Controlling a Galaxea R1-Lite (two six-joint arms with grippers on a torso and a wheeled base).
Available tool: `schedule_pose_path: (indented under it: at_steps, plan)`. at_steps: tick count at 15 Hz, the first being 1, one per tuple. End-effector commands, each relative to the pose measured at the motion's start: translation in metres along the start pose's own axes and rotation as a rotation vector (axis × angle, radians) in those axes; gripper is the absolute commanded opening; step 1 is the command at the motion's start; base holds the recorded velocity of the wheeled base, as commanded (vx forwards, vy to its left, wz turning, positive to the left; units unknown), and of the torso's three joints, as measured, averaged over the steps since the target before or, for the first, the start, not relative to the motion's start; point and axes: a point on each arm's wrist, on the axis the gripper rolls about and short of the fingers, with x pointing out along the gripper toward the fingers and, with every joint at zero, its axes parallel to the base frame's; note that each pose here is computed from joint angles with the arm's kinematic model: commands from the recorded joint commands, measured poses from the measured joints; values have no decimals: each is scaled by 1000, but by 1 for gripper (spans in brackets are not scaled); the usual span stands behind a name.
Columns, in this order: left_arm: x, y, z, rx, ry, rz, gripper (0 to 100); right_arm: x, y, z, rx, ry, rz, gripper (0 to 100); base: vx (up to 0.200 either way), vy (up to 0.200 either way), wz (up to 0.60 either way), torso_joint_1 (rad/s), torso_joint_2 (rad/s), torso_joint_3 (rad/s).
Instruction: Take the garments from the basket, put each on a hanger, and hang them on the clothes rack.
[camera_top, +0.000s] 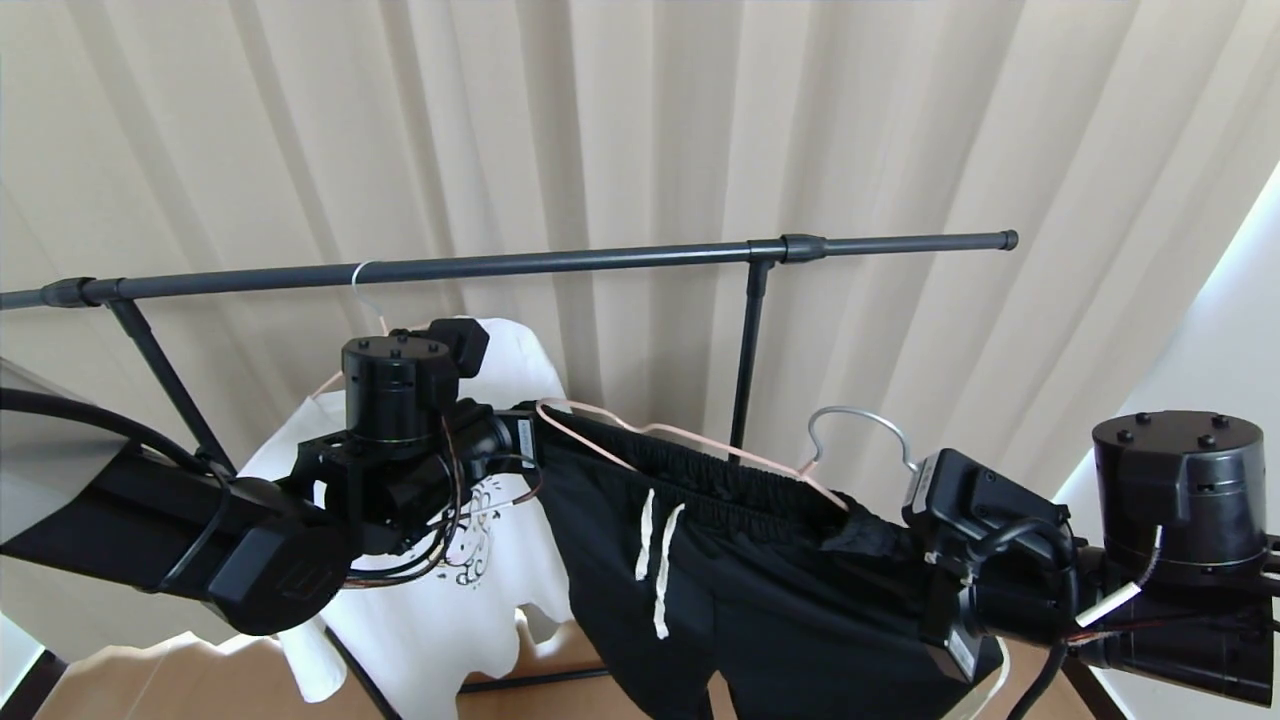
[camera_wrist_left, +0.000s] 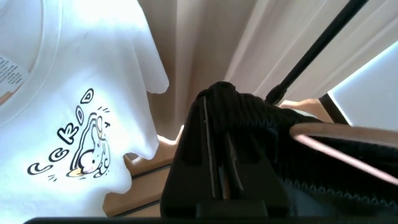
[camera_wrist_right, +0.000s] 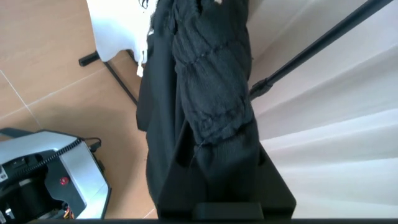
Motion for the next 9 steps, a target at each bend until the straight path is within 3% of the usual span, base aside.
schedule_pose_path:
  at_steps: [1,9]
  plan:
    - [0,1,0,-2,0,2,0,4,2,-5,-2,25,14,0,0,0,0,0,0,0]
    - [0,6,5,0,-8,11,0,24,-5,-21,-1,115,18,0,0,0,0,0,0,0]
